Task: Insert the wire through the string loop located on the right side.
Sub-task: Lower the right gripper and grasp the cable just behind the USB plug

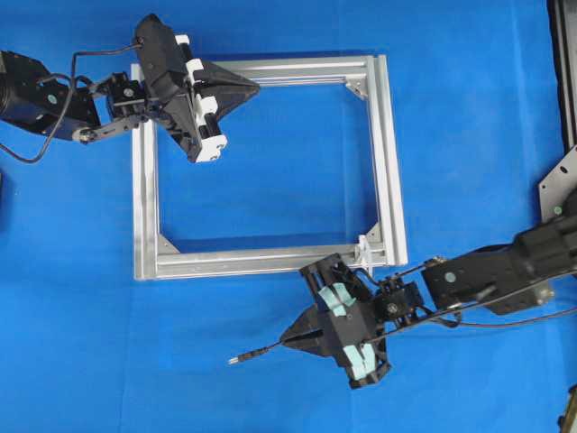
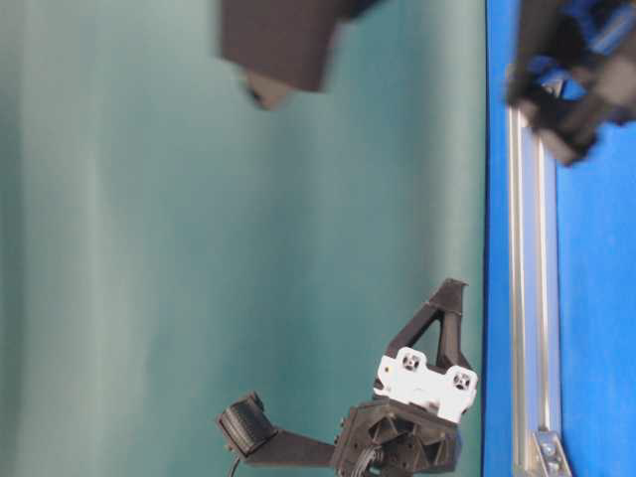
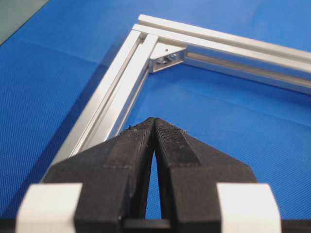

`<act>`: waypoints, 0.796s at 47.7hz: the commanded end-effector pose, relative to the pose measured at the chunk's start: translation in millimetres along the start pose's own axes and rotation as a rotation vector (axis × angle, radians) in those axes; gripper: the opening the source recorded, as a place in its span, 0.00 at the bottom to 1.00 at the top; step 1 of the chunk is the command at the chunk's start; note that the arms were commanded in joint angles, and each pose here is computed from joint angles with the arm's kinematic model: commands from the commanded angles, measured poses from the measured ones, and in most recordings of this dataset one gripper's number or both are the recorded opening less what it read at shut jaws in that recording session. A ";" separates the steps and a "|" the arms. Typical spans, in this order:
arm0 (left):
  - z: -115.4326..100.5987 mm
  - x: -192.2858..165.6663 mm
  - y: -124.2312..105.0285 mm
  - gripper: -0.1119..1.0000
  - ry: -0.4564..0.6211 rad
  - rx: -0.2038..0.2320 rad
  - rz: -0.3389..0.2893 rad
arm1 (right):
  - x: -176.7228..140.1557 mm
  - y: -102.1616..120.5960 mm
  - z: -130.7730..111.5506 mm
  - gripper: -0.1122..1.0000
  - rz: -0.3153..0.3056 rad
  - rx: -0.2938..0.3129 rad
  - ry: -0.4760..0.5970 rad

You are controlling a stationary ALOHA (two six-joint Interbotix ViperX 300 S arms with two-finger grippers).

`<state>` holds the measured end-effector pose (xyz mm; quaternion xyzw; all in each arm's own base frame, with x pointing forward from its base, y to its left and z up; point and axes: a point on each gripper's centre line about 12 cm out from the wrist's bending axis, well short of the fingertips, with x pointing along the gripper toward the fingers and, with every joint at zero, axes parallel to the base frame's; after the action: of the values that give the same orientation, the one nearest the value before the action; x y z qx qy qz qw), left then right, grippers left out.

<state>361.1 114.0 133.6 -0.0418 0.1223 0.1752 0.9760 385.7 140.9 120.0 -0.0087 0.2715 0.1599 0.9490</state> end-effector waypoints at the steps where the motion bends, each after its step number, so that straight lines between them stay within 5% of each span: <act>1: 13.8 -2.1 0.4 0.10 -0.041 0.000 0.000 | -11.0 3.1 22.4 0.07 0.006 -0.004 -0.043; 38: 14.4 -1.8 0.4 0.10 -0.043 0.000 0.000 | -12.9 3.0 22.2 0.07 0.005 -0.004 -0.033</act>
<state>360.7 113.9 133.2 -0.0419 0.1231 0.1752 0.9759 383.3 139.3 127.9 -0.0108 0.2786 0.1583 0.9472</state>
